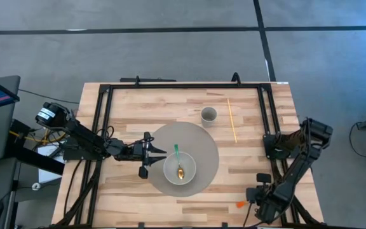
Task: Pick & Place Utensil
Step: Put the orange fork into the gray bowl
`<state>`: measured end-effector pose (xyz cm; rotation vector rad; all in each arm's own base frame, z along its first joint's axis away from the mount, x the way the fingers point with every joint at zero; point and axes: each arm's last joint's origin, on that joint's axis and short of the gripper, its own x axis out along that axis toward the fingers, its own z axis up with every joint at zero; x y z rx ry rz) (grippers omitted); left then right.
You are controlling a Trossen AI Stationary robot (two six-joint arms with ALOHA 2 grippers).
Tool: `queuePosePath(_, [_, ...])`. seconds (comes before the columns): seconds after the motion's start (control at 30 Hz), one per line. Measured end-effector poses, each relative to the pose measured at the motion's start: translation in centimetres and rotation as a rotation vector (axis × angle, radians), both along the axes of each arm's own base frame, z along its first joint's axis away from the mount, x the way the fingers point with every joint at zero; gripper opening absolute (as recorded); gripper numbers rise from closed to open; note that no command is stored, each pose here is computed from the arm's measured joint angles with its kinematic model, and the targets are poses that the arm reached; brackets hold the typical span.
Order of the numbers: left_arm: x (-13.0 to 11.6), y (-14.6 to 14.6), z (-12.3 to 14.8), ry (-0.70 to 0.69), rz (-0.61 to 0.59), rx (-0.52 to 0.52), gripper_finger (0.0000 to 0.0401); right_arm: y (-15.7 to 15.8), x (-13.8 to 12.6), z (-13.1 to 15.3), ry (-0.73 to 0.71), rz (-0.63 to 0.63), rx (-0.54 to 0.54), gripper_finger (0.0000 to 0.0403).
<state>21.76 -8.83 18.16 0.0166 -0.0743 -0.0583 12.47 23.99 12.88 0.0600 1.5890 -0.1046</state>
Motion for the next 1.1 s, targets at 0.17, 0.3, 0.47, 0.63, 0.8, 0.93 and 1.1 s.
queuePosePath(0.17, [0.0,0.0,0.0,0.0,0.0,0.0,0.0086,-0.4,0.8,-0.1,0.015,-0.039,0.017,0.0012])
queuePosePath(0.3, [0.0,0.0,0.0,0.0,0.0,0.0,0.0086,-0.5,1.9,0.2,0.035,-0.079,0.042,0.0019])
queuePosePath(0.47, [0.0,0.0,0.0,0.0,0.0,0.0,0.0086,-0.6,4.6,2.0,-0.04,-0.145,0.098,0.0008])
queuePosePath(0.63, [0.0,0.0,0.0,0.0,0.0,0.0,0.0086,-1.4,6.9,5.2,-0.184,-0.076,0.141,0.001])
queuePosePath(0.8, [0.0,0.0,0.0,0.0,0.0,0.0,0.0086,-2.6,9.0,9.5,-0.489,0.164,0.047,0.0004])
queuePosePath(0.93, [0.0,0.0,0.0,0.0,0.0,0.0,0.0086,-3.6,10.7,13.0,-0.859,0.252,-0.153,0.001])
queuePosePath(1.1, [0.0,0.0,0.0,0.0,0.0,0.0,0.0086,-4.7,14.2,14.8,-1.098,0.221,-0.227,0.0009])
